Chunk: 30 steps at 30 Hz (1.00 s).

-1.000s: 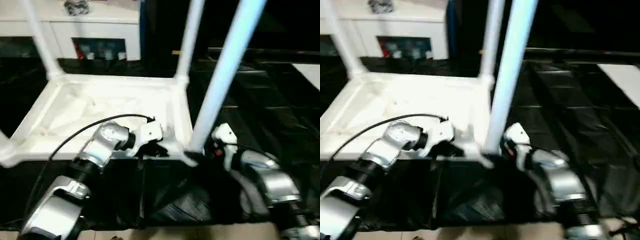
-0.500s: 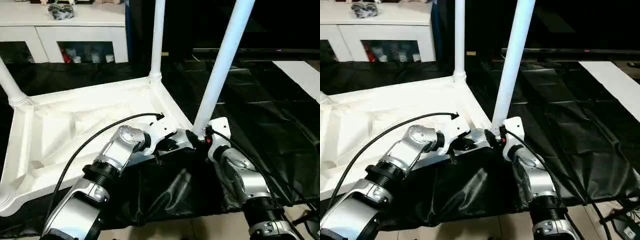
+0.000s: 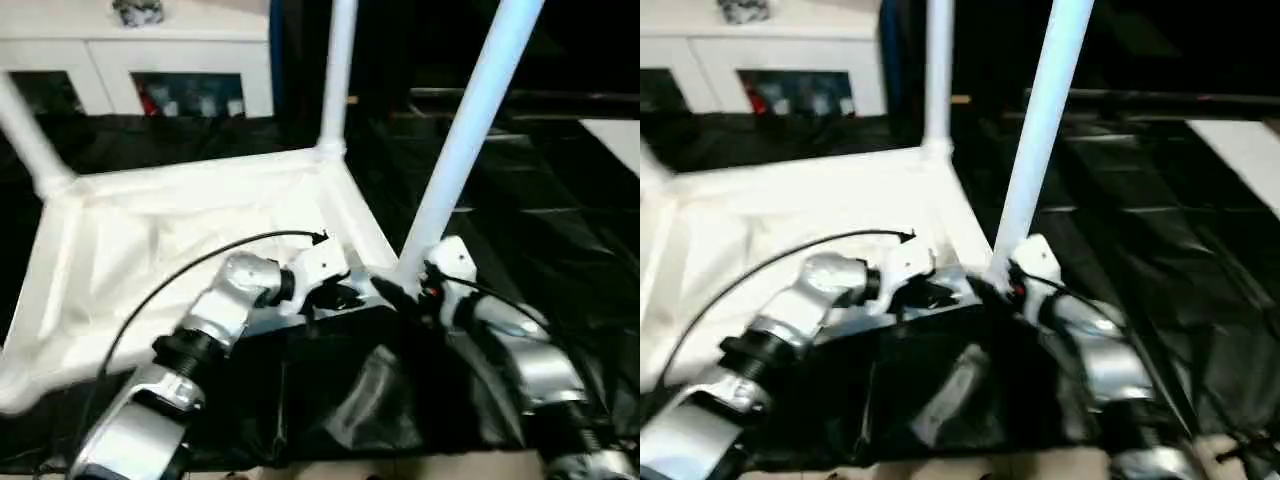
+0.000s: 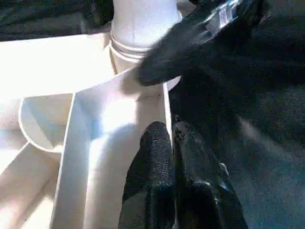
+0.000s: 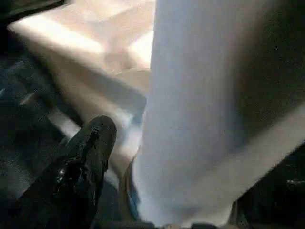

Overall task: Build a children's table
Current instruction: Rotate leg to tighten

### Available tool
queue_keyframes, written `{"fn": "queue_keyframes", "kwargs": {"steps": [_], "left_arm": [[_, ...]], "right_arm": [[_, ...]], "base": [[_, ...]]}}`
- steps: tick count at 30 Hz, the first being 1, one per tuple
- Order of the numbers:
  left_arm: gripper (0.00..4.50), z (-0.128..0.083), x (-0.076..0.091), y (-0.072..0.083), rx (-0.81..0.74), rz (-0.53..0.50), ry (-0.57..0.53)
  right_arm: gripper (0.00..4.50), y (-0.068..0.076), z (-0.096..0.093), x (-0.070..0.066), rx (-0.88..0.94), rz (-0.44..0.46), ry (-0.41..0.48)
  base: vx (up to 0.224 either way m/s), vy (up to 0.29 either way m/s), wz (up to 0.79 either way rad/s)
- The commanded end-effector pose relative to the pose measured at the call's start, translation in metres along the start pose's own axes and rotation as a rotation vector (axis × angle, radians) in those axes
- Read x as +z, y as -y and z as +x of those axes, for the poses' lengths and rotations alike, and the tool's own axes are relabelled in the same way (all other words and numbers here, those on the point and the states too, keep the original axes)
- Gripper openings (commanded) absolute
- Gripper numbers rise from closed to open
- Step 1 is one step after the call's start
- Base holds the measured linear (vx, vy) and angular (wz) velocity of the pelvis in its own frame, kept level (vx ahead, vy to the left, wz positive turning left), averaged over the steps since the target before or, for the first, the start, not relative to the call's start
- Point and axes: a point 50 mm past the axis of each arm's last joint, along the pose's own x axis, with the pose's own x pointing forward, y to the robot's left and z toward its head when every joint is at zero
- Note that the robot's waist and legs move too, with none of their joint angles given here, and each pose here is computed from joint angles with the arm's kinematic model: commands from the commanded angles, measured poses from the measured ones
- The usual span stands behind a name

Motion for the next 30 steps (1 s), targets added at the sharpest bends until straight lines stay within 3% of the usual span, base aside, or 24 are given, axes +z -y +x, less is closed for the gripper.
{"fn": "queue_keyframes", "kwargs": {"steps": [1, 8, 9, 12, 17, 24, 28, 30], "left_arm": [[0.0, 0.004, 0.003, 0.006, -0.088, 0.061, -0.016], [0.0, -0.008, 0.0, 0.002, -0.154, 0.098, -0.041], [0.0, -0.01, 0.0, 0.001, -0.166, 0.105, -0.051], [0.0, -0.014, -0.002, -0.001, -0.18, 0.114, -0.065], [0.0, -0.016, -0.003, -0.001, -0.193, 0.115, -0.065], [0.0, -0.016, -0.004, 0.0, -0.2, 0.107, -0.055], [0.0, -0.012, -0.004, 0.0, -0.17, 0.075, -0.044], [0.0, -0.004, -0.002, 0.0, -0.119, 0.048, -0.037]], "right_arm": [[3.74, -0.014, 0.0, -0.003, 0.158, 0.011, -0.016], [3.59, -0.012, -0.011, -0.004, 0.328, -0.003, -0.1], [3.31, -0.011, -0.012, -0.005, 0.349, -0.018, -0.124], [3.2, -0.011, -0.011, -0.006, 0.385, -0.035, -0.159], [2.67, -0.015, -0.01, -0.005, 0.42, -0.016, -0.157], [2.58, -0.02, -0.009, -0.007, 0.438, 0.029, -0.139], [2.57, -0.021, -0.006, -0.009, 0.347, 0.124, -0.069], [2.57, -0.018, 0.0, -0.012, 0.214, 0.172, -0.026]], "base": [[0.0, 0.0, 0.0], [0.0, 0.0, 0.0], [0.0, 0.0, 0.0], [0.0, 0.0, 0.0], [0.0, 0.0, 0.0], [0.0, 0.0, 0.0], [0.0, 0.0, 0.0], [0.0, 0.0, 0.0]]}}
